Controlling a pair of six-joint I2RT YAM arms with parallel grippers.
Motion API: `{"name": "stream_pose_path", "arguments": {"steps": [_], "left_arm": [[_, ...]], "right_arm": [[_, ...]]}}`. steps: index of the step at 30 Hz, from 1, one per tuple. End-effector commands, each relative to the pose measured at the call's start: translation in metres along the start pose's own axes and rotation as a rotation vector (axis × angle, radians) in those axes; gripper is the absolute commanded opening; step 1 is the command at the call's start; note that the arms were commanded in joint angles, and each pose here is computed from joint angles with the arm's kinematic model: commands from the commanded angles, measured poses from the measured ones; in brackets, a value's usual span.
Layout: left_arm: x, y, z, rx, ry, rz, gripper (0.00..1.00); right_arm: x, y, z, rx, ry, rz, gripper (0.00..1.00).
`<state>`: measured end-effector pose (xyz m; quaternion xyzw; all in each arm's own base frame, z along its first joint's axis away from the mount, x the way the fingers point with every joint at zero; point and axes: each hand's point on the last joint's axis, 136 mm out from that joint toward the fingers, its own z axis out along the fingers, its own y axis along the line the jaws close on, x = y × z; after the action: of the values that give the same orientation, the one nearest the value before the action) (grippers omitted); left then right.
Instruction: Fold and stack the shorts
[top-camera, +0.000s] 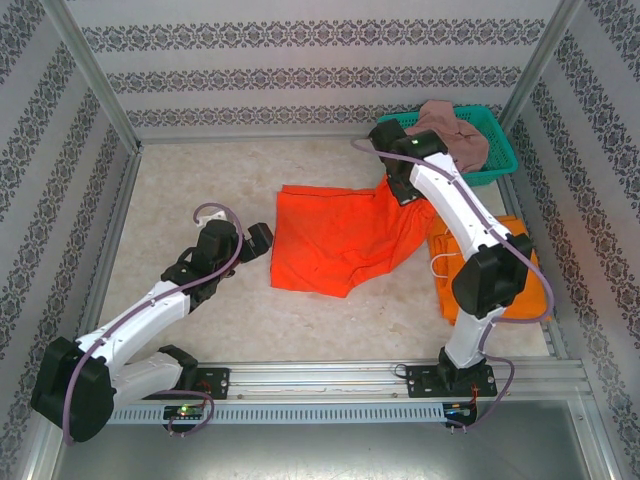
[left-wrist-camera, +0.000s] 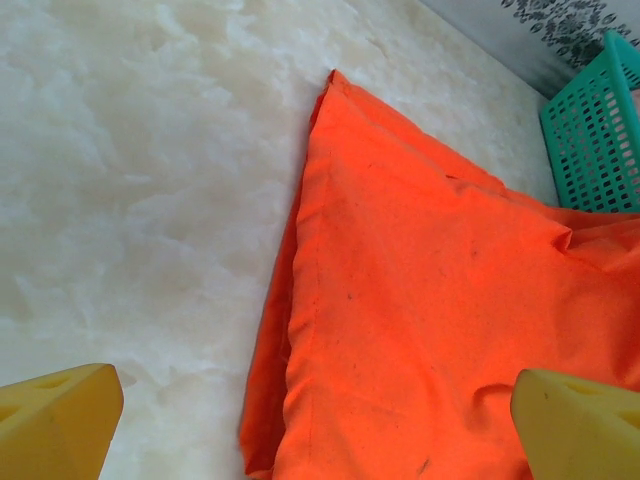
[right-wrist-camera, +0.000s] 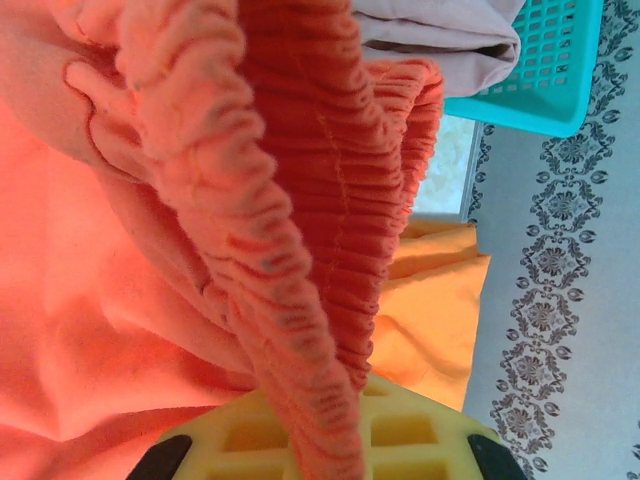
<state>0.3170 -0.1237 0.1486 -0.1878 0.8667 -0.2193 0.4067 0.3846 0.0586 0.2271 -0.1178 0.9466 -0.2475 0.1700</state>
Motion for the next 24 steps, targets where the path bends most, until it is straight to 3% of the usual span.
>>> {"name": "stream_pose_path", "arguments": {"steps": [1,10,19,21,24], "left_arm": [[0.0,0.005,-0.002,-0.004,-0.004,-0.025,1.0],[0.002,0.01,0.0,-0.014,-0.003,-0.033,1.0],[0.005,0.021,-0.002,-0.029,-0.02,-0.09,1.0],[0.005,0.026,-0.003,-0.041,-0.03,-0.111,1.0],[0.003,0.033,-0.007,-0.057,-0.064,-0.142,1.0]], "right_arm": [[-0.004,-0.003,-0.012,0.047,0.008,0.004,0.0],[-0.029,0.061,-0.048,-0.033,-0.025,-0.031,0.0],[-0.047,0.163,-0.064,-0.186,-0.021,-0.041,0.02],[-0.05,0.199,-0.066,-0.282,-0.022,-0.023,0.09],[-0.052,0.254,-0.067,-0.453,0.003,0.012,0.32]]}}
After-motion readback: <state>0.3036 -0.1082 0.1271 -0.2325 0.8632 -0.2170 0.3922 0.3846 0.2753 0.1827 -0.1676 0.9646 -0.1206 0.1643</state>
